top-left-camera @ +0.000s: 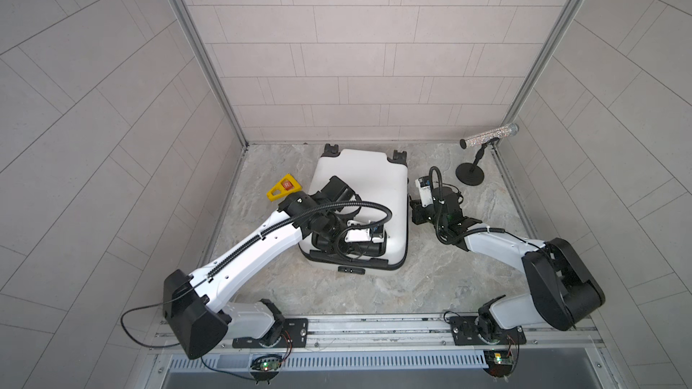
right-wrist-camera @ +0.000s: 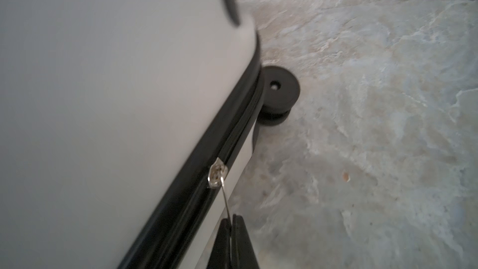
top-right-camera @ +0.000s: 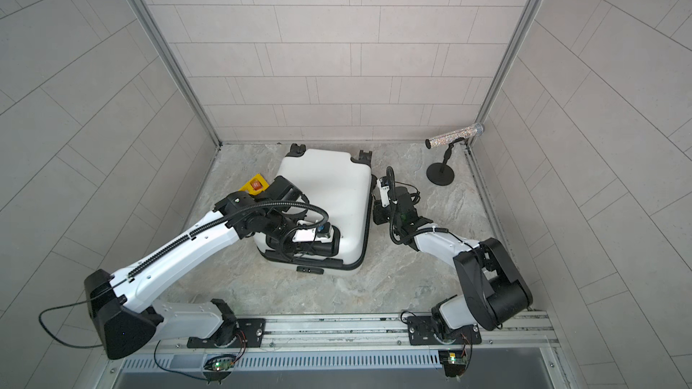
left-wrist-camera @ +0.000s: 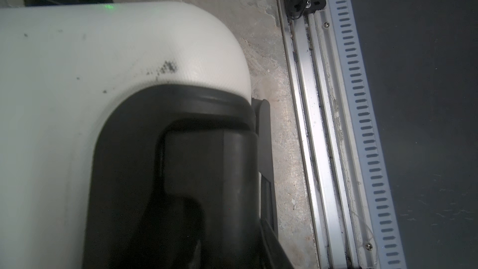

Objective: Open the suitcase zippers
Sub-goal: Unzip the zipper on the suitcase, then place the suitcase at the center of the board, then adjust the suitcase at the center of the board.

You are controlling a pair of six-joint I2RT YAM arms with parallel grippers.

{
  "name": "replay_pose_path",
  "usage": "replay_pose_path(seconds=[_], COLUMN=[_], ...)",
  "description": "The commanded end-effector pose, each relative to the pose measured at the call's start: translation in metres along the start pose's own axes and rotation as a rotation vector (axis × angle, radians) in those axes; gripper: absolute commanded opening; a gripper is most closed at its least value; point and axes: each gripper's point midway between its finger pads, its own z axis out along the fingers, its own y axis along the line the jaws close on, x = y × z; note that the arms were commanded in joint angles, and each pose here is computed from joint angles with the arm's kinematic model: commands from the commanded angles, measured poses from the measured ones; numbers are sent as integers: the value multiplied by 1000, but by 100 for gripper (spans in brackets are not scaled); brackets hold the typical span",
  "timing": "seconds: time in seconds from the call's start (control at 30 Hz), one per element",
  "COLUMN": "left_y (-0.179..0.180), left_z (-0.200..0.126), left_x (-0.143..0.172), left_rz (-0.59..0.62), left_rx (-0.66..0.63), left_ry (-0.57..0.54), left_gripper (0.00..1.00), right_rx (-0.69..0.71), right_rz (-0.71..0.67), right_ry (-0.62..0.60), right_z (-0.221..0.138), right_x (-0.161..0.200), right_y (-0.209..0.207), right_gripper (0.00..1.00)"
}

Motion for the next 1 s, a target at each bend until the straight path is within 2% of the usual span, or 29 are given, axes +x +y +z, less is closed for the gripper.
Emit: replay_pose_path(seconds=[0.0, 0.07, 0.17, 0.27, 0.37, 0.4, 0.5, 0.6, 0.7, 0.83, 0.97], left_y=[-16, -12, -5, 3, 9, 12, 19, 28, 52, 91, 116], left_z=[-18, -18, -17, -17, -22, -24, -34, -46, -63, -98, -122], left_x=[-21, -19, -13, -12, -17, -19, -23, -23, -16, 9, 41], left_rz=[101, 97, 82, 56, 23, 0, -61, -139, -280, -552, -817], left_rx=[0, -28, -74, -122, -165, -187, -238, -305, -448, -671, -790], left_ry=[-96, -85, -61, -61, -88, -97, -113, -117, -115, -106, -98], left_gripper=[0, 0, 7, 21, 37, 46, 64, 69, 74, 90, 92], right_rx=[-4, -13, -30, -60, -70, -69, -59, -64, -101, -250, -327], right_rz=[-11, -32, -49, -54, -51, -49, -27, 20, 104, 287, 342], right_ry=[-172, -151, -145, -139, -132, -131, -122, -106, -72, -21, 39], right_z=[9, 13, 11, 4, -8, -14, -34, -59, -84, -116, -141], right_x=[-62, -60, -55, -46, -40, -39, -36, -36, -37, -33, -13], right_y=[-7, -8, -7, -3, -1, 0, 0, 4, 14, 47, 80], right_gripper=[0, 0, 0, 3, 29, 36, 48, 55, 60, 65, 69])
